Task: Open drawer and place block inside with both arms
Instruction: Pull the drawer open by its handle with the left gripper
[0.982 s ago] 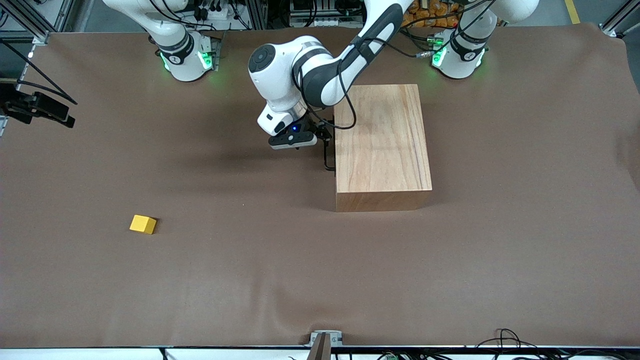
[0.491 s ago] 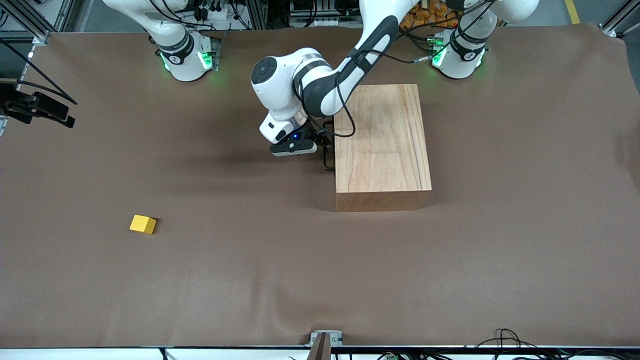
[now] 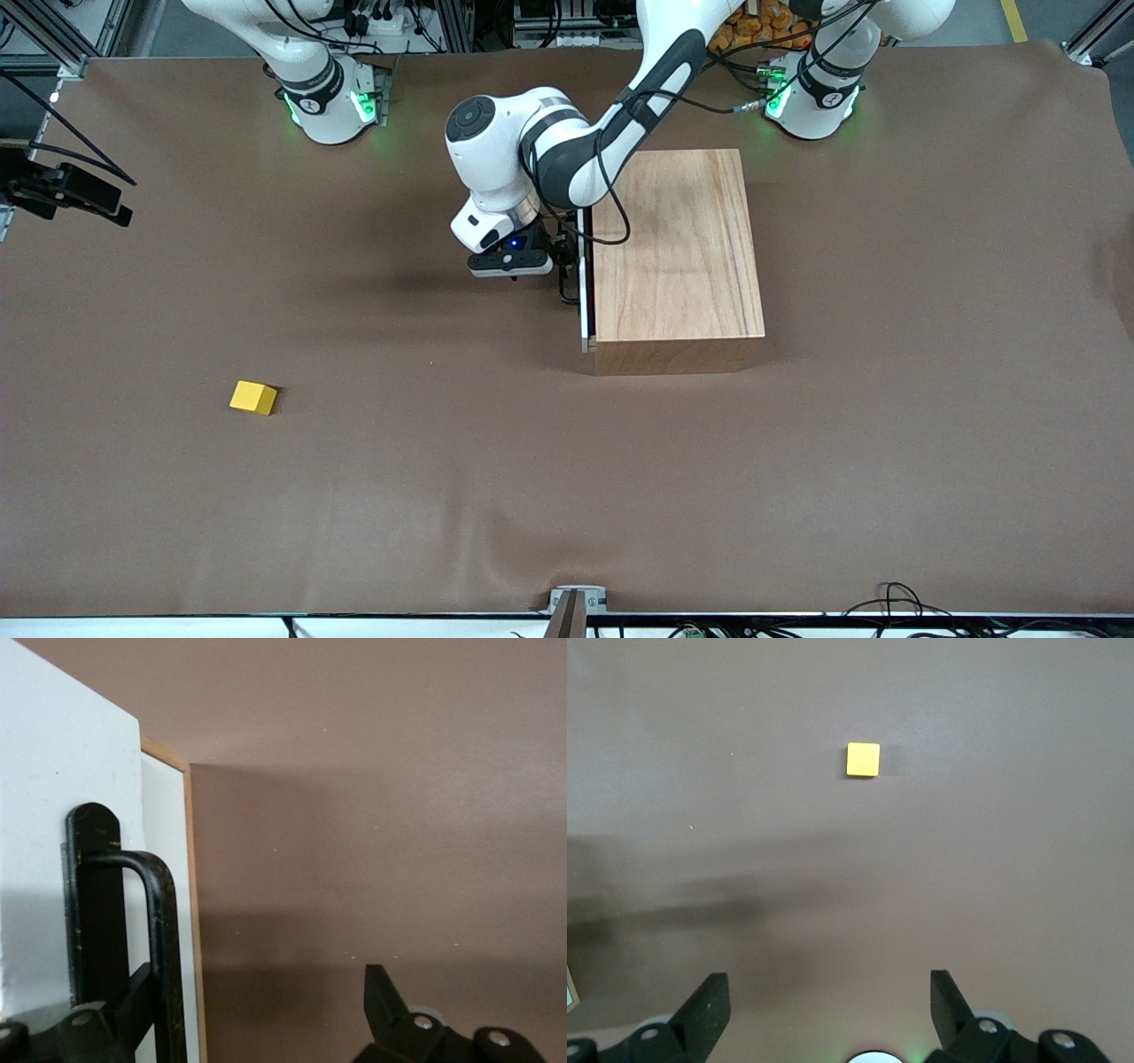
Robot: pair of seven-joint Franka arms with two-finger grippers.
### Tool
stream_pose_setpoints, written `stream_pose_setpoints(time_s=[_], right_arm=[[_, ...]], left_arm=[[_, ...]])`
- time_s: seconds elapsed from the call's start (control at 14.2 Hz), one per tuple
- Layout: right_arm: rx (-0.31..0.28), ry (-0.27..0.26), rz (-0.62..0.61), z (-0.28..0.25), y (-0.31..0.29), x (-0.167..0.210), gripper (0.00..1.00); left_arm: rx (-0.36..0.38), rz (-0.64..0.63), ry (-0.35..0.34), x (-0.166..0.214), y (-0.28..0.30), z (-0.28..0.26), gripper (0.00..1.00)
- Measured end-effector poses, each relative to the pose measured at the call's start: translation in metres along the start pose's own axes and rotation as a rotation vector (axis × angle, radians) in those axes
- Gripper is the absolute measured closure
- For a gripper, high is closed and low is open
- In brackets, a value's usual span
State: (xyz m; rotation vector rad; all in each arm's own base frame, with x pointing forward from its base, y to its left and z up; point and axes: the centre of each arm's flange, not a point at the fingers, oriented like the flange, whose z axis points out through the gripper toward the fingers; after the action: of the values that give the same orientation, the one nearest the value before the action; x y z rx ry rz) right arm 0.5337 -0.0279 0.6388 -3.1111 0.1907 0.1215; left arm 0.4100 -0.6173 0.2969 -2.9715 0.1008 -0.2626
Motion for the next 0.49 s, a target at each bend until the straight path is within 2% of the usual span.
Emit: stream_pose_setpoints(time_s=[0.49], right_arm=[[0.000,0.000,0.002,0.000,0.001,0.000,0.00]], left_arm=[[-0.076,0.012,0.040,-0.003,0.013,-0.007,0.00]])
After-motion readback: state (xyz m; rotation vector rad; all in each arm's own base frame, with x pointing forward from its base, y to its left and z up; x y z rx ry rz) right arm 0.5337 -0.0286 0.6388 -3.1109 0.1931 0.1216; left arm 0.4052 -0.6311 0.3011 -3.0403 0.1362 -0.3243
